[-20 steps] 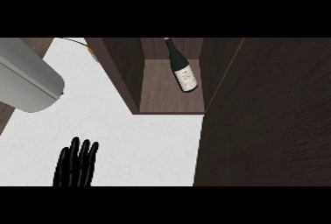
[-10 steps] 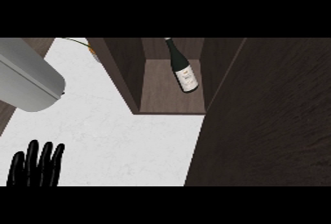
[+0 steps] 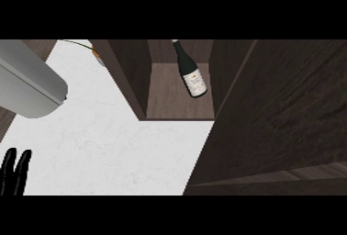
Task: Pick up the wine, place it into the cabinet and close the cabinet
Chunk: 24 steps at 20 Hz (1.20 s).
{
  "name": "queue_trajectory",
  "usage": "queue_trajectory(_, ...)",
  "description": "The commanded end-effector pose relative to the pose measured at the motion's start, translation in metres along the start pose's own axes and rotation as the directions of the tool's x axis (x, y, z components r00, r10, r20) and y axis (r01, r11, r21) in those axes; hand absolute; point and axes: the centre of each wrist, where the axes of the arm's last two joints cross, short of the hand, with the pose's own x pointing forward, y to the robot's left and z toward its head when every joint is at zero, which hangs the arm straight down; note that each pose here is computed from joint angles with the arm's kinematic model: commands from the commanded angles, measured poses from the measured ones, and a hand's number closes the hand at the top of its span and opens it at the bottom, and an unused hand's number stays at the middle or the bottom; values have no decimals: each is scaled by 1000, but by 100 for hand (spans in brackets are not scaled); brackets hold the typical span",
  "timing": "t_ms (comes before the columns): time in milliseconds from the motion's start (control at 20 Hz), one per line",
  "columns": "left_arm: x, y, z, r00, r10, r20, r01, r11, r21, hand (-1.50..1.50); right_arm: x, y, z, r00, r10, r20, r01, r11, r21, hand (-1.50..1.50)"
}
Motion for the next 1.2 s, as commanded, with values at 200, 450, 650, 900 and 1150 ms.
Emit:
queue_trajectory(200, 9, 37, -18, 1000, -12, 8, 12, 1000, 6, -150, 28, 51, 8, 993, 15, 119, -18, 1000, 25, 150)
queue_trajectory(450, 16, 40, -7, 1000, 7, -20, -8, 999, -47, -150, 15, 59, -22, 988, 91, 122, -87, 996, -36, 150)
queue_trajectory(650, 9, 42, -8, 999, 28, -19, -28, 999, -18, -150, 9, 68, -39, 981, 143, 129, -137, 989, -53, 150)
queue_trajectory(900, 22, 45, -29, 997, 63, -39, -64, 997, -33, -150, 26, 67, -43, 974, 174, 149, -158, 981, -112, 150)
queue_trajectory(1150, 22, 38, -34, 997, 75, -20, -75, 996, -39, -150, 28, 56, -74, 975, 182, 127, -170, 980, -101, 150)
